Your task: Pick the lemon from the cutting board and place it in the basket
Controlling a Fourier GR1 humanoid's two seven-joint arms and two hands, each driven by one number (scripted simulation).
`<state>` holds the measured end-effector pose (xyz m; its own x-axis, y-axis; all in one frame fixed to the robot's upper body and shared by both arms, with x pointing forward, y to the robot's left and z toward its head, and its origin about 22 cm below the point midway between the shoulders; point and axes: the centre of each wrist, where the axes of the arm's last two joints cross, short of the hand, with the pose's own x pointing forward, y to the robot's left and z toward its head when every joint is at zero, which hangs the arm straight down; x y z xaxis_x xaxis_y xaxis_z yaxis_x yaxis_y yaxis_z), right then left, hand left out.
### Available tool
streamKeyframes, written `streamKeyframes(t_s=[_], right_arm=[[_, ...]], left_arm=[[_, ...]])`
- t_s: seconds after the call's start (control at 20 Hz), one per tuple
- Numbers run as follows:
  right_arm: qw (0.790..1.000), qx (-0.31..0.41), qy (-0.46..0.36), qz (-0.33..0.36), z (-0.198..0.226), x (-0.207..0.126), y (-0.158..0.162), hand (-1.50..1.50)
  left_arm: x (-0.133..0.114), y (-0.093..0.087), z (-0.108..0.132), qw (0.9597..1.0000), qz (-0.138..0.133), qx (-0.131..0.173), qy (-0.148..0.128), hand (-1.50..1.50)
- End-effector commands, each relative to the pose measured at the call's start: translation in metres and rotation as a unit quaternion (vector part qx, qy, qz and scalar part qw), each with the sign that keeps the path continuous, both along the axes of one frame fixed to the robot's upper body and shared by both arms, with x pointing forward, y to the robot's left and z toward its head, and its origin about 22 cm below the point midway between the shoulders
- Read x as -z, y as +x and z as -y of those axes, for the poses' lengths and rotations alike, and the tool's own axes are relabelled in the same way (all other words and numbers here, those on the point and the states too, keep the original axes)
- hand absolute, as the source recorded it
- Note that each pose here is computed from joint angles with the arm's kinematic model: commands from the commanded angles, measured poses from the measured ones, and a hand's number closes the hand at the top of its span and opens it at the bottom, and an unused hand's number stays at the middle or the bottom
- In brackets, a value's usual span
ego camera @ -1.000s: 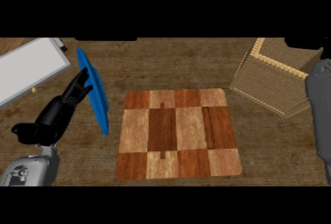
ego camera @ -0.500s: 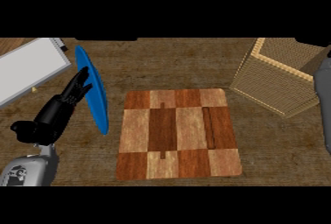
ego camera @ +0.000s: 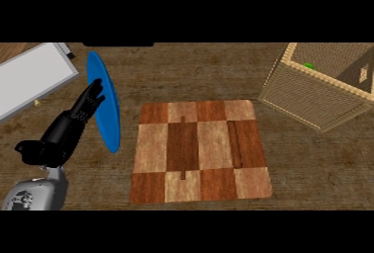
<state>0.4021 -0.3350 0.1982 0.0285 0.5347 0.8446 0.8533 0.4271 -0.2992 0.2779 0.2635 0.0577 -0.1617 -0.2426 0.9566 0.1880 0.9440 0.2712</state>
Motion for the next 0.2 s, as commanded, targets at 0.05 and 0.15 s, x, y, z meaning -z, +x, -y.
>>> streamKeyframes(t_s=[0.05, 0.15], right_arm=[[0.996, 0.007, 0.076, 0.046, 0.021, -0.024, -0.017, -1.50], [0.994, 0.001, 0.107, 0.033, 0.046, -0.017, -0.023, -1.50]], left_arm=[[0.011, -0.003, 0.007, 1.0000, -0.006, -0.007, 0.000, 0.00], [0.007, -0.003, 0.006, 1.0000, -0.006, 0.003, -0.002, 0.00]])
